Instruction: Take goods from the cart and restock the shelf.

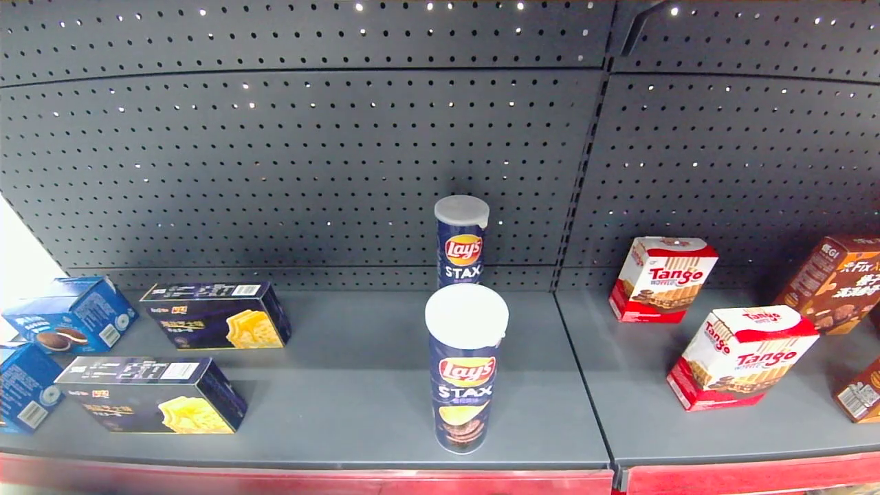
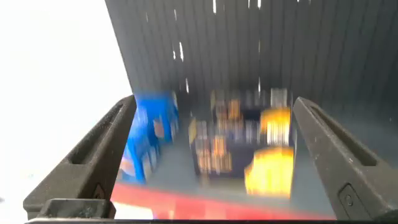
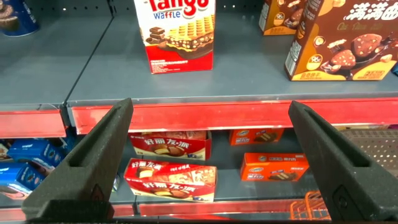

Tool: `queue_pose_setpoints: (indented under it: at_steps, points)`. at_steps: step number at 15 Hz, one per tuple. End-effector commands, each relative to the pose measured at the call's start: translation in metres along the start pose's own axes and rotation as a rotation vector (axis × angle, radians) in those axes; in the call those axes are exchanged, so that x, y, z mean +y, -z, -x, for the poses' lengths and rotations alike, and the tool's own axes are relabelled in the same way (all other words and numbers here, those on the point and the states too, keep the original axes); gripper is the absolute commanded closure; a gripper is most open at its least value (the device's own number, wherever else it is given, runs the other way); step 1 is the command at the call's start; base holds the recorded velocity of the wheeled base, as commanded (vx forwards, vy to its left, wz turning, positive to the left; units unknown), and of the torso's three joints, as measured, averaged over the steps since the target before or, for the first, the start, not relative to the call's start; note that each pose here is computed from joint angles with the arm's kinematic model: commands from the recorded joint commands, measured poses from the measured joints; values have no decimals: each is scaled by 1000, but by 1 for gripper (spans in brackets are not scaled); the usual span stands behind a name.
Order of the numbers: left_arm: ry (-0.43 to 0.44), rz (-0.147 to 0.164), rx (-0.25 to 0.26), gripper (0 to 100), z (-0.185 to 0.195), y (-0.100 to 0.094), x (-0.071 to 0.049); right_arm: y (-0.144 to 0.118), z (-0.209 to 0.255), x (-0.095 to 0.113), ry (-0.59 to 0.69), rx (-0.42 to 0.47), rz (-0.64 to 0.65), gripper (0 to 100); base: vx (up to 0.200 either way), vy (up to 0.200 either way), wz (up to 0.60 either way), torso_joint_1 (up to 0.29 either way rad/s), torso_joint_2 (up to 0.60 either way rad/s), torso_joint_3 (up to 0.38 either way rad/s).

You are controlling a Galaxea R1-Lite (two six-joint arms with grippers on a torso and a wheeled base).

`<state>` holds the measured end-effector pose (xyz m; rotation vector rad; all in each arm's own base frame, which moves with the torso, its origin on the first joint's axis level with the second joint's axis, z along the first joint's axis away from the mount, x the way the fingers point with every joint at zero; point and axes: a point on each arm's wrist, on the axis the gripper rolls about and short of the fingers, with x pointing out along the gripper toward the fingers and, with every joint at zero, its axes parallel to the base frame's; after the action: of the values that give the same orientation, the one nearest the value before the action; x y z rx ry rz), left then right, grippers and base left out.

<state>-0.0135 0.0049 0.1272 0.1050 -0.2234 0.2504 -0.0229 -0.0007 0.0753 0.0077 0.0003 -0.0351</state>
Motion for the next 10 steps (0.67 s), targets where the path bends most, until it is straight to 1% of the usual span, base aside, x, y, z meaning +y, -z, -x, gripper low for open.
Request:
queue_pose_setpoints:
  at_steps: [1,2,3,4,5,6,7,8,10]
  points:
    - [21,27,24,0,16,24,0,0,0,0,0,1,0,0,0,0,0,0,0,0]
    - [38,28,84,0,19,33,0,0,0,0,0,1,0,0,0,0,0,0,0,0]
    - [69,46,103,0,19,35,-1,0,0,0,0,1,0,0,0,0,0,0,0,0]
    - [136,79,130,0,20,38,-3,0,0,0,0,1,0,0,0,0,0,0,0,0]
    - [168,90,147,0,20,40,-4,0,0,0,0,1,0,0,0,0,0,0,0,0]
    - [208,96,192,0,21,44,-5,0,0,0,0,1,0,0,0,0,0,0,0,0]
    - [210,115,213,0,21,46,-6,0,0,0,0,1,0,0,0,0,0,0,0,0]
    - [207,121,218,0,22,47,-6,0,0,0,0,1,0,0,0,0,0,0,0,0]
    - [199,122,222,0,22,47,-5,0,0,0,0,1,0,0,0,0,0,0,0,0]
